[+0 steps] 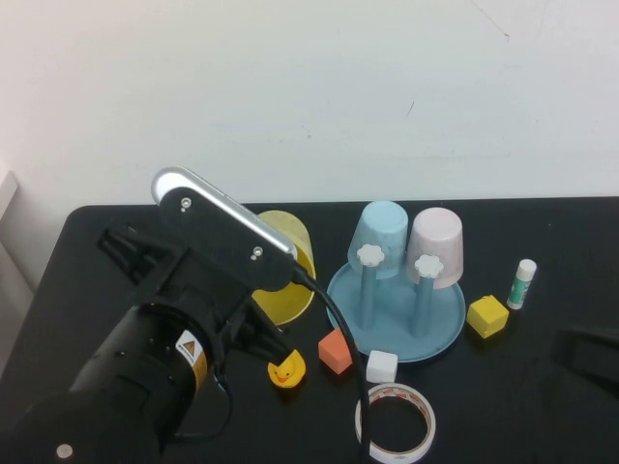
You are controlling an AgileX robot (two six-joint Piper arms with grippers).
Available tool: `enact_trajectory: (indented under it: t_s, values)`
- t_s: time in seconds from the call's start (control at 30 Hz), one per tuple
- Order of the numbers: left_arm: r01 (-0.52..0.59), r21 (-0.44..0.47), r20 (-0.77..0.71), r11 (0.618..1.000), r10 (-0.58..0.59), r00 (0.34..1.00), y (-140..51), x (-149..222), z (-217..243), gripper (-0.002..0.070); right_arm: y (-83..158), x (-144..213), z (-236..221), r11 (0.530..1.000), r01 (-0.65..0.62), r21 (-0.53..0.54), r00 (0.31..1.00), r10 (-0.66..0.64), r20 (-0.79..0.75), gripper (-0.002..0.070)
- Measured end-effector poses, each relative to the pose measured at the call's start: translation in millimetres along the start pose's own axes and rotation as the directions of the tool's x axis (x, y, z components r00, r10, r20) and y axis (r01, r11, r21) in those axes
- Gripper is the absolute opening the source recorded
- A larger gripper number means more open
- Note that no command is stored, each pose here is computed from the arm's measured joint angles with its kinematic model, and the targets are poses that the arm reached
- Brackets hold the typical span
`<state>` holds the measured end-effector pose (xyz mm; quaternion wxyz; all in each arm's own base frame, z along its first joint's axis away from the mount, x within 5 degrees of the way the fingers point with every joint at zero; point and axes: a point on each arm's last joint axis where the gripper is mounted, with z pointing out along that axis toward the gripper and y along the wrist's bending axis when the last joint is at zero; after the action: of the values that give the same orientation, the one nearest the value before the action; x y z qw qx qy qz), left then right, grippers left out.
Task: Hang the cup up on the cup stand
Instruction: Adjust the cup with two arms
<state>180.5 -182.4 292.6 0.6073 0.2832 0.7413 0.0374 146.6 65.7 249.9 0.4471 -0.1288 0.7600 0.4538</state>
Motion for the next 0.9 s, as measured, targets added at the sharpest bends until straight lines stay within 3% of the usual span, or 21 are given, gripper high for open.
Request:
enact_trajectory:
  t_s: [0.23,0.3,0.37,0.43,0.53,0.6,0.67,0.73,0.8,0.9]
  values:
    - [-0.006,-0.004,0.001,1.0,0.006,1.0,0.3,0,0,0.001,-14,-15,19,0.983,-0.129,-0.133,0.991,0.121,-0.06,-0.0001]
    - [-0.073,-0.004,0.001,0.997,0.073,0.997,0.3,0,0,0.001,-17,-17,22,0.974,-0.17,-0.15,0.984,0.16,-0.076,-0.0001]
    - [-0.221,-0.003,-0.001,0.975,0.221,0.975,-0.1,0,0,0.001,-20,-19,24,0.968,-0.197,-0.156,0.979,0.185,-0.084,-0.0001]
    - [-0.411,0.003,-0.003,0.911,0.411,0.911,-1.4,1,1,0.001,-21,-23,26,0.966,-0.205,-0.159,0.977,0.194,-0.085,-0.0001]
    - [-0.687,0.038,0.013,0.725,0.687,0.726,-7.6,3,5,0.001,-20,-31,27,0.963,-0.212,-0.165,0.976,0.201,-0.078,-0.0001]
    - [-0.794,0.061,0.045,0.605,0.793,0.608,-12.4,5,6,0.001,-19,-38,28,0.963,-0.209,-0.17,0.977,0.2,-0.07,0.0001]
    - [-0.837,0.078,0.072,0.541,0.835,0.546,-16.4,6,7,0.001,-18,-44,28,0.958,-0.228,-0.174,0.973,0.219,-0.068,0.0022]
    - [-0.859,0.083,0.088,0.505,0.855,0.511,-18.1,6,7,0.001,-17,-49,31,0.949,-0.256,-0.185,0.966,0.246,-0.078,0.0085]
    - [-0.872,0.086,0.096,0.481,0.867,0.488,-19.3,6,8,0.001,-18,-53,37,0.933,-0.306,-0.192,0.951,0.291,-0.102,0.0188]
    - [-0.896,0.082,0.1,0.435,0.891,0.442,-19.5,6,8,0.001,-18,-52,51,0.885,-0.422,-0.197,0.903,0.39,-0.18,0.0444]
